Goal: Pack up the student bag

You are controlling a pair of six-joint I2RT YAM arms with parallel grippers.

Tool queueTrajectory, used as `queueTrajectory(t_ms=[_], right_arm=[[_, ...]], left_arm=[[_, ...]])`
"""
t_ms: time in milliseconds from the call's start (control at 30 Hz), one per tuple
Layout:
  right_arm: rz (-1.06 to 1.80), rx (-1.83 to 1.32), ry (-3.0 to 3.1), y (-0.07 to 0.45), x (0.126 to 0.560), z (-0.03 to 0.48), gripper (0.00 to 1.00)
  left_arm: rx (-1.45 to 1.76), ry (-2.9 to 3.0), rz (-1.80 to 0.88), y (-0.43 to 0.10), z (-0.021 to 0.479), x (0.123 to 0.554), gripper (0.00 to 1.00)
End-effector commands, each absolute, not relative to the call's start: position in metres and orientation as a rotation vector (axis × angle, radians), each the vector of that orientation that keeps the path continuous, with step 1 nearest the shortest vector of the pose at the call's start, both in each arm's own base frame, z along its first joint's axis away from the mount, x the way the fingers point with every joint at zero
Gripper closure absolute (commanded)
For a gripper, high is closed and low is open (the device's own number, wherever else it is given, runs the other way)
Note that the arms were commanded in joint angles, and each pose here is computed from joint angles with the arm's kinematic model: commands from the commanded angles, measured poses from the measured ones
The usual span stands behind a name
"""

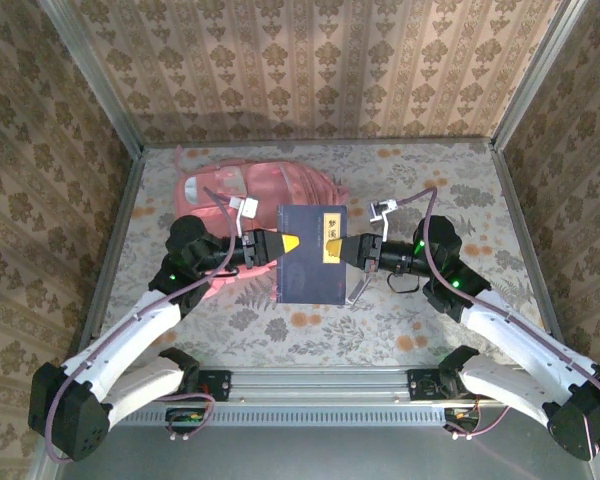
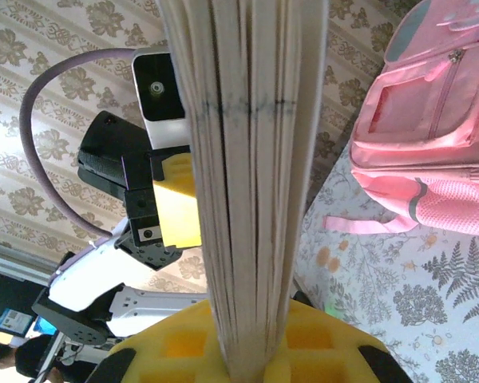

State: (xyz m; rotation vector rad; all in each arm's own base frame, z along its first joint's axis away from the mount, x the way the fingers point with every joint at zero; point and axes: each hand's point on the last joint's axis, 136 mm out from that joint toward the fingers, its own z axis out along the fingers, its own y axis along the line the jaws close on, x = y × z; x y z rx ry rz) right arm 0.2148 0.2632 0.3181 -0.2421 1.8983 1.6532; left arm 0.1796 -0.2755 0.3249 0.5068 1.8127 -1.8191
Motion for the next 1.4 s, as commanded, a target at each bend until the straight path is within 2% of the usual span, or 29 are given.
queueTrajectory(t_ms=[0, 100, 200, 333, 433, 467, 533, 600, 733, 833, 1100, 1367], right_arm=[[1.625, -0.283, 1.868, 0.261, 0.216, 0.327, 1.0], [1.632, -0.32, 1.877, 0.264, 0.215, 0.327, 1.0], [1.644, -0.345, 1.894, 0.267, 0.214, 0.325, 1.0], [1.628, -0.335, 1.898, 0.266, 0.216, 0.324, 1.0], [1.628, -0.331, 1.903, 0.266, 0.217, 0.324, 1.0], [1.618, -0.318, 1.908, 0.265, 0.219, 0.323, 0.94], [1.585, -0.273, 1.903, 0.26, 0.225, 0.322, 0.64], [1.557, -0.206, 1.873, 0.254, 0.232, 0.321, 0.46], [1.633, -0.056, 1.724, 0.246, 0.242, 0.334, 0.26], [1.699, 0.024, 1.597, 0.243, 0.248, 0.35, 0.19], [1.603, 0.246, 1.465, 0.215, 0.271, 0.359, 0.08], [1.763, 0.231, 1.392, 0.253, 0.28, 0.378, 0.06]], left_arm=[[0.573, 1.77, -1.818, -0.276, 0.334, 0.176, 0.78], [0.609, 1.771, -1.836, -0.278, 0.336, 0.172, 0.64], [0.655, 1.769, -1.842, -0.281, 0.339, 0.168, 0.61], [0.686, 1.768, -1.834, -0.284, 0.338, 0.166, 0.76], [0.688, 1.76, -1.83, -0.285, 0.337, 0.169, 1.0], [0.681, 1.749, -1.826, -0.285, 0.34, 0.17, 1.0], [0.652, 1.729, -1.806, -0.285, 0.346, 0.175, 1.0], [0.599, 1.684, -1.763, -0.281, 0.358, 0.184, 1.0], [0.45, 1.568, -1.68, -0.269, 0.385, 0.204, 1.0], [0.311, 1.468, -1.662, -0.259, 0.406, 0.222, 1.0], [0.156, 1.248, -1.746, -0.247, 0.46, 0.247, 1.0], [0.088, 1.199, -1.779, -0.249, 0.473, 0.264, 1.0]])
